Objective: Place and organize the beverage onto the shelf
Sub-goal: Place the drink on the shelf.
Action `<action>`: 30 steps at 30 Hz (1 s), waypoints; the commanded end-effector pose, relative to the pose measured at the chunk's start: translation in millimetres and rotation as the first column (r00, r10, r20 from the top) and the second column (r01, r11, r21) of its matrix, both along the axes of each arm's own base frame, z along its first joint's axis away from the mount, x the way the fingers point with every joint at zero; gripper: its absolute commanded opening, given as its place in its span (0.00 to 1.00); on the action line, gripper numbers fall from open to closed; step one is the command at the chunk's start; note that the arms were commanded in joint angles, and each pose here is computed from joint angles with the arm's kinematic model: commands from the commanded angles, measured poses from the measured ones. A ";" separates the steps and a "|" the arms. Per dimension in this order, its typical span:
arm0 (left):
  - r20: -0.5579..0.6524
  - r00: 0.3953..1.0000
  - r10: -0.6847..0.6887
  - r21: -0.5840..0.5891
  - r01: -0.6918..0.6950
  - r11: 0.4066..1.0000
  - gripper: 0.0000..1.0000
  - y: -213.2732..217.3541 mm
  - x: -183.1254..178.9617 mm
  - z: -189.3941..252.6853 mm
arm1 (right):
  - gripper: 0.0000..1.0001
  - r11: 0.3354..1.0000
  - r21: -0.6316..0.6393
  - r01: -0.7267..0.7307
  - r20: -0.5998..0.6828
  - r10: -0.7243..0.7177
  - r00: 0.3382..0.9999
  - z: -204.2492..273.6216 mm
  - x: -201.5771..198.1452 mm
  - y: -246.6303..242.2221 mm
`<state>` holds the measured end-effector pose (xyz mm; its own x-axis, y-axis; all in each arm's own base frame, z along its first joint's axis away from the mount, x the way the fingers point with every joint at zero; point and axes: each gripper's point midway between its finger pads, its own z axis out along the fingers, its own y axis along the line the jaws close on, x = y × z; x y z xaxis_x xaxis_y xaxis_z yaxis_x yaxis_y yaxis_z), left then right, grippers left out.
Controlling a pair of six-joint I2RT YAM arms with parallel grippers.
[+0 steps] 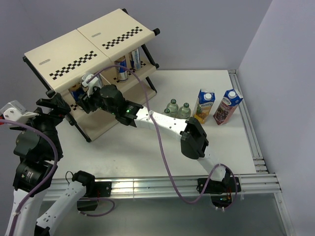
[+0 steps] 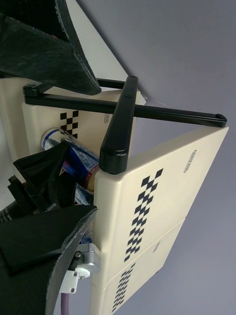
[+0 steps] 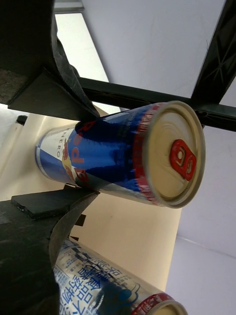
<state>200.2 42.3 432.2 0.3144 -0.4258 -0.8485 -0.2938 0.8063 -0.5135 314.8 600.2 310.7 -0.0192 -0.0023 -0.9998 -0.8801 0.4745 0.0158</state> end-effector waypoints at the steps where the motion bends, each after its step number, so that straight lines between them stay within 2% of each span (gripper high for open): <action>1: 0.048 0.999 -0.011 -0.007 0.011 1.000 1.00 -0.3 1.3 8.6 | 0.00 0.996 0.090 0.010 0.039 -0.013 0.999 32.6 4.2 2.6; 21: 0.053 0.998 -0.017 0.010 0.017 1.000 1.00 2.6 15.0 5.2 | 0.01 0.990 0.091 0.105 0.020 -0.107 0.994 2.3 28.7 4.2; 25: 0.057 0.998 -0.020 0.012 0.019 1.000 1.00 2.4 14.7 5.7 | 0.19 0.991 0.090 0.096 0.020 -0.098 0.995 0.7 25.1 1.0; 26: 0.054 0.998 -0.018 0.012 0.018 1.000 0.99 2.6 15.1 5.1 | 0.30 0.992 0.085 0.090 0.022 -0.092 0.996 1.1 24.3 1.4; 29: 0.053 0.998 -0.020 0.014 0.019 1.000 1.00 2.5 14.9 5.3 | 0.44 0.993 0.084 0.082 0.020 -0.084 0.996 2.1 22.5 1.0; 30: 0.053 0.998 -0.023 0.014 0.022 1.000 0.99 1.9 15.4 5.1 | 0.44 0.994 0.080 0.076 0.019 -0.078 0.997 0.9 21.4 1.2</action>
